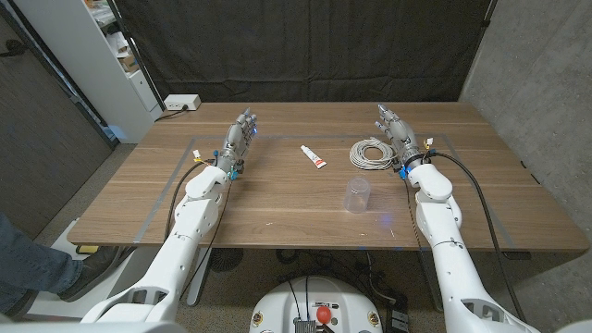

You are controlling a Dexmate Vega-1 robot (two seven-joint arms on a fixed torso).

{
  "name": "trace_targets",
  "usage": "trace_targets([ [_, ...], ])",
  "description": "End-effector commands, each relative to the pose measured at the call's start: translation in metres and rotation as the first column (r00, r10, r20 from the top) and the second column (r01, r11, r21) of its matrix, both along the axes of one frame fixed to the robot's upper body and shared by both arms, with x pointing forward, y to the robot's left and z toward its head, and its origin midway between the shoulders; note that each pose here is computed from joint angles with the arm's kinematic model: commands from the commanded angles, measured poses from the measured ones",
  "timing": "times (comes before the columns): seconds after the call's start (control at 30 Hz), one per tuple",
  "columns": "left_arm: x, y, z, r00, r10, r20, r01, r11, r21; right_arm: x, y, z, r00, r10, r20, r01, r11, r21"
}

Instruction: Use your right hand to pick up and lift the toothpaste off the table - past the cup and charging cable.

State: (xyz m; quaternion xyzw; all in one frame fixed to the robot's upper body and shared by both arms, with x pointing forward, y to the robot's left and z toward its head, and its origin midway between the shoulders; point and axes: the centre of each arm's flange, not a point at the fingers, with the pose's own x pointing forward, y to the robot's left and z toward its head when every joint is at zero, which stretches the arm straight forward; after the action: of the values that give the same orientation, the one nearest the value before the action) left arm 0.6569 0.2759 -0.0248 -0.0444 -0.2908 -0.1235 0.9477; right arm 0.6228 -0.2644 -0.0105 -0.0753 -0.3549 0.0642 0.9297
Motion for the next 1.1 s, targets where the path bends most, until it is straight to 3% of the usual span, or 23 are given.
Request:
trace_targets([
  [0.03,0.000,0.001,0.002,1.000,-0.010,0.001,0.010,1.000,0.006,-0.006,0.009,0.004,0.999,-0.009,0.031,0.010,1.000,-0.030],
  [1.1,0.005,0.006,0.004,1.000,-0.031,0.000,0.031,0.999,0.016,-0.023,0.033,0.014,0.988,-0.099,0.117,0.114,0.985,-0.128],
])
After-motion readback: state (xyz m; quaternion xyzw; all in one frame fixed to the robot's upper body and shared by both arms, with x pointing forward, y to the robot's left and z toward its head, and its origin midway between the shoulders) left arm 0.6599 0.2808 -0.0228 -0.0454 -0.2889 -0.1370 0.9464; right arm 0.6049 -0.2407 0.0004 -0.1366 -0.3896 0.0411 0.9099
